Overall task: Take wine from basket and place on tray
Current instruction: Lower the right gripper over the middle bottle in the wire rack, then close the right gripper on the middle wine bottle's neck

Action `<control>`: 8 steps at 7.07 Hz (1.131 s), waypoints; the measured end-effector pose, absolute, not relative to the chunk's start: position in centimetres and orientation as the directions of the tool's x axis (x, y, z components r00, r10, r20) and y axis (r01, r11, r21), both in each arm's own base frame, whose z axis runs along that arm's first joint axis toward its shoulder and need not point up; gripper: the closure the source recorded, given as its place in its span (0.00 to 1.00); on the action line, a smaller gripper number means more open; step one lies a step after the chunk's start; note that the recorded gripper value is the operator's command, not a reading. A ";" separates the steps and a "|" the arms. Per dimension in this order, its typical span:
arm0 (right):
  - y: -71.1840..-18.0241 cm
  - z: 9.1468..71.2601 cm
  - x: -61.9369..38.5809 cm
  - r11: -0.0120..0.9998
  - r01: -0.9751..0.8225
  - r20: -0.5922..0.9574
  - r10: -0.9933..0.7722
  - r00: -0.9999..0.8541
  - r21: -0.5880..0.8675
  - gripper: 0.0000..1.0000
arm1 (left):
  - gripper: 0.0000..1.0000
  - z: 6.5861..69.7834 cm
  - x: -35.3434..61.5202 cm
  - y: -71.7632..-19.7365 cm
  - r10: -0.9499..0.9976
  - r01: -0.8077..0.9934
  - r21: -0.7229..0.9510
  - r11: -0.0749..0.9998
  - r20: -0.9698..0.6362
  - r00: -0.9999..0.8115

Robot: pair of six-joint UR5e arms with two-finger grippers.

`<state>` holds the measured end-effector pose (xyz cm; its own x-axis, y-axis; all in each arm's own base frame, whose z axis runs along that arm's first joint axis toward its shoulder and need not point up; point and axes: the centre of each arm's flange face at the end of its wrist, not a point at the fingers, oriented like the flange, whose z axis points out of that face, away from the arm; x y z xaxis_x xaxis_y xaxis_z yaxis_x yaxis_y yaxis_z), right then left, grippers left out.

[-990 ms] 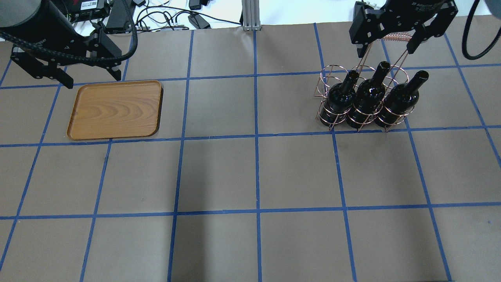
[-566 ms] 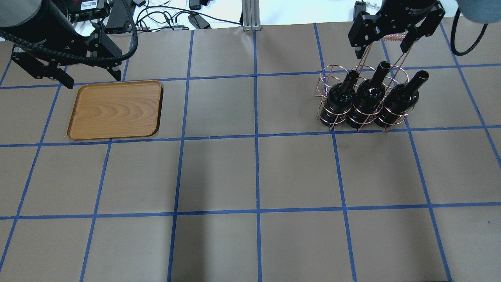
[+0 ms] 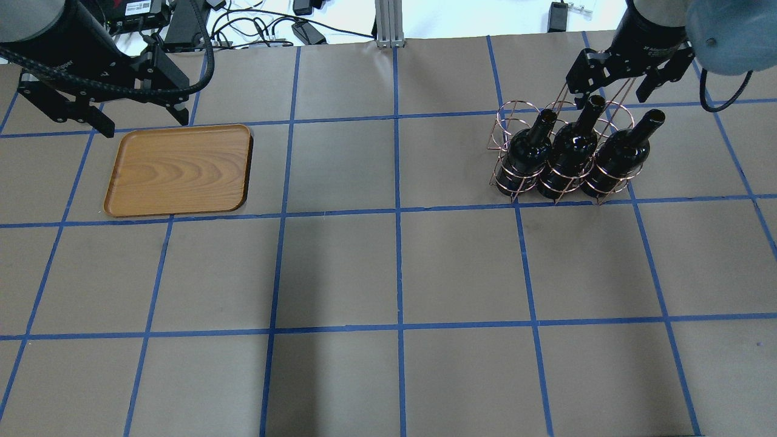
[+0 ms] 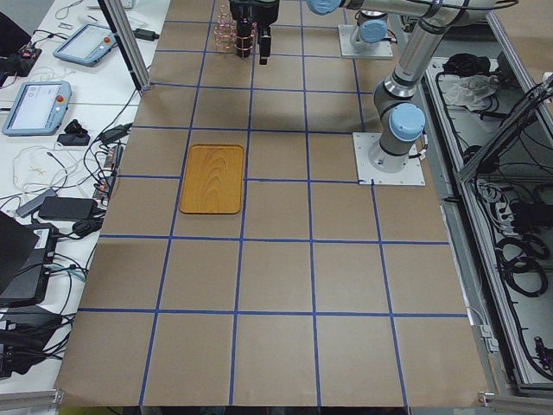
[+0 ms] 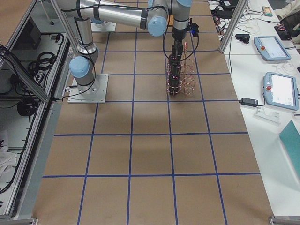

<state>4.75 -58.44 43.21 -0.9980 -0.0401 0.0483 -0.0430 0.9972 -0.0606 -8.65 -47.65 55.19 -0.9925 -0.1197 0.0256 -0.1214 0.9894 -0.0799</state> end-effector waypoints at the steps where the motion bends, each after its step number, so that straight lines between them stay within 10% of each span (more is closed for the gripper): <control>1: -59.2 42.3 4.7 0.997 -0.037 0.049 -0.034 -0.998 -0.070 0.01 | 0.00 55.2 -8.7 -47.6 -0.120 -0.121 -0.081 0.989 0.026 -0.992; 8: -60.6 39.0 4.9 0.999 -0.044 0.039 -0.043 -0.998 -0.026 0.45 | 0.00 55.2 -8.7 -47.6 -0.120 -0.121 -0.080 0.989 0.026 -0.992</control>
